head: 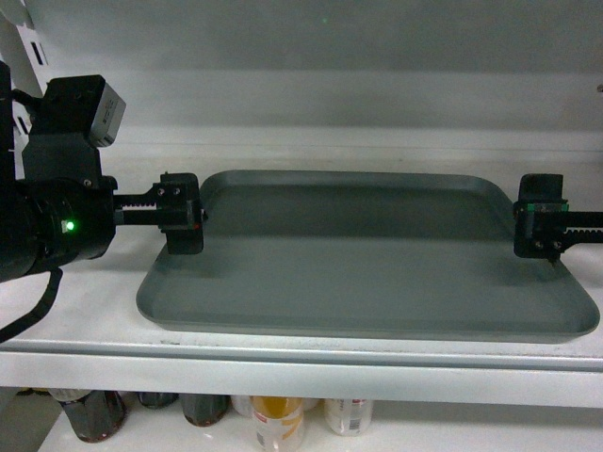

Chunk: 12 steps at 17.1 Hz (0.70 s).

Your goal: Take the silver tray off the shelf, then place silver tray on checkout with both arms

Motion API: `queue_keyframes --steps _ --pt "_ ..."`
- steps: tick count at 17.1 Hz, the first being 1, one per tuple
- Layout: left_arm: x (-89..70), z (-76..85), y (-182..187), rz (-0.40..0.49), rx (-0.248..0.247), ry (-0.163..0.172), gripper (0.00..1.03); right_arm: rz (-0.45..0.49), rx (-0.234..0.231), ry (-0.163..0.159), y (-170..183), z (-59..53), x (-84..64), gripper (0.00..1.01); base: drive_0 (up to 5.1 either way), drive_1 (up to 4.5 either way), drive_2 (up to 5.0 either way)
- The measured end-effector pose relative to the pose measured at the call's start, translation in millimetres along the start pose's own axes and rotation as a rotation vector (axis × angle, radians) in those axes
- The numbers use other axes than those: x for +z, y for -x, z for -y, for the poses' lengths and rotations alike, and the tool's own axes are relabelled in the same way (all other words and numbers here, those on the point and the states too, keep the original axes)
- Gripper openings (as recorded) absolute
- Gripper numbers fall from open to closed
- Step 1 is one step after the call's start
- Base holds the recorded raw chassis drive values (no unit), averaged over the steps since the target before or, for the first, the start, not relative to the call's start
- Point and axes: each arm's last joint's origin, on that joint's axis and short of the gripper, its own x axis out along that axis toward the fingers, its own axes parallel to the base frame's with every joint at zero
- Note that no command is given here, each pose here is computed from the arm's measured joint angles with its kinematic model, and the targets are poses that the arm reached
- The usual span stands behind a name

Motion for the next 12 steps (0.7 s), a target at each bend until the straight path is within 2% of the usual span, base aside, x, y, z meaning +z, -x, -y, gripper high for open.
queue_keyframes --steps 2,3,5,9,12 --pt "4.8 -3.6 -10 -0.002 -0.003 0.012 0.98 -0.028 -0.007 -0.010 -11 -0.8 2.6 0.98 0.0 0.00 0.0" --pt "6.4 -4.5 -16 -0.005 -0.003 0.014 0.98 -0.065 -0.020 -0.026 -20 0.2 2.6 0.98 0.0 0.00 0.0" --pt "2.8 -3.8 -23 -0.020 -0.003 0.010 0.98 -0.116 -0.044 -0.047 -30 2.1 0.1 0.98 0.0 0.00 0.0" --pt "0.6 10.8 -24 -0.007 -0.015 -0.048 0.98 -0.134 -0.048 -0.064 -38 1.7 -6.2 0.98 0.0 0.00 0.0" --pt "-7.1 11.4 -27 -0.028 -0.008 -0.062 0.98 -0.122 -0.045 -0.065 -41 1.5 -7.2 0.98 0.0 0.00 0.0"
